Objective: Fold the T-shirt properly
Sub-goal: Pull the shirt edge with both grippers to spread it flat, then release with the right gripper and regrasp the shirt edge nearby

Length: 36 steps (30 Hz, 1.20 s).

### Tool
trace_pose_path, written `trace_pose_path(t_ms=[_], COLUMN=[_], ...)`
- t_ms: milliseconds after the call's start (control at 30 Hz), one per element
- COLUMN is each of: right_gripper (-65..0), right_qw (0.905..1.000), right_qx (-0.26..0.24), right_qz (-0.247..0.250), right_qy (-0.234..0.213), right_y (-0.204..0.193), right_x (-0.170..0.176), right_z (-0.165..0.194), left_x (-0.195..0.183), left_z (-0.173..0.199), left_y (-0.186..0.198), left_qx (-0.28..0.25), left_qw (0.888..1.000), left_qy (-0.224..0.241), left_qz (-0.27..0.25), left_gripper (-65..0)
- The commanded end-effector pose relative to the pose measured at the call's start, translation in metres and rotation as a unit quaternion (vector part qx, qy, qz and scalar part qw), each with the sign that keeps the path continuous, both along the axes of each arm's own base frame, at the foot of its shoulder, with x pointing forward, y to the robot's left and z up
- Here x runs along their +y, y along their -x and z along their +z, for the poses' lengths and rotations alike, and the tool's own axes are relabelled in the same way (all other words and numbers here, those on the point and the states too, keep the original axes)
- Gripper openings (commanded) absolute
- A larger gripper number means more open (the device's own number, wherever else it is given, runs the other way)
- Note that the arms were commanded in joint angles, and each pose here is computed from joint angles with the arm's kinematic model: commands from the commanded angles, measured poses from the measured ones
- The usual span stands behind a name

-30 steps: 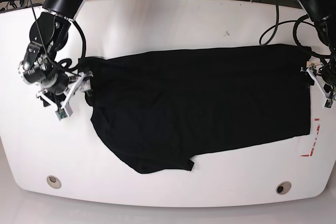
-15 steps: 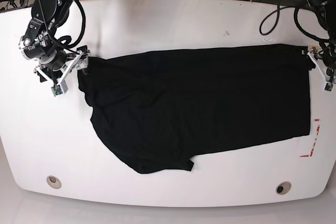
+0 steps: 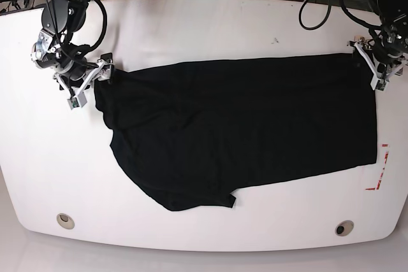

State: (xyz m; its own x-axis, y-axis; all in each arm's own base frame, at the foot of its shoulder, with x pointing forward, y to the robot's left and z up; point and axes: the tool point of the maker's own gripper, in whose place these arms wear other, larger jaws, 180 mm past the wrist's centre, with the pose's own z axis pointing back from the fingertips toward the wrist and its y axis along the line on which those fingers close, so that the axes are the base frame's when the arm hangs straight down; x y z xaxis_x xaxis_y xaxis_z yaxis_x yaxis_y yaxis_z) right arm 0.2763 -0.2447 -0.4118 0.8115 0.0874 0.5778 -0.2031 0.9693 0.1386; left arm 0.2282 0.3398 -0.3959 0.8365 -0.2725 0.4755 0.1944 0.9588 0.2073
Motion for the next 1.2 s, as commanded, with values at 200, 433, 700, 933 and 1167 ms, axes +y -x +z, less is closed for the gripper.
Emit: trace_pose_path(t_ms=[200,433,700,933,1167], right_gripper=[-38.0,-65.0,-64.4,-60.9,-60.9], right_qw=[1.0000,0.9999,0.9976,0.9919,0.9866], right_qx=[0.003,0.010,0.036,0.066,0.098], right_qz=[-0.006,-0.004,0.014,0.039,0.058], right_qy=[-0.006,-0.001,0.057,0.101,0.118], right_y=[-0.001,0.002,0.032,0.075,0.115], right_x=[-0.007,-0.008,-0.031,-0.033,-0.032], right_z=[-0.004,-0.006,0.004,0.009,0.005], left_x=[0.003,0.003,0.016,0.027,0.035], left_z=[0.009,0.010,0.020,0.018,0.011], left_y=[-0.005,-0.006,-0.007,0.007,0.029], left_qx=[-0.020,-0.020,-0.019,0.003,0.032], left_qw=[1.000,1.000,0.999,0.999,0.998], left_qy=[-0.005,-0.005,-0.027,-0.044,-0.052], left_qz=[-0.007,-0.007,-0.014,-0.019,-0.022], left_gripper=[-26.9,-58.2,-61.2,-60.8,-60.6])
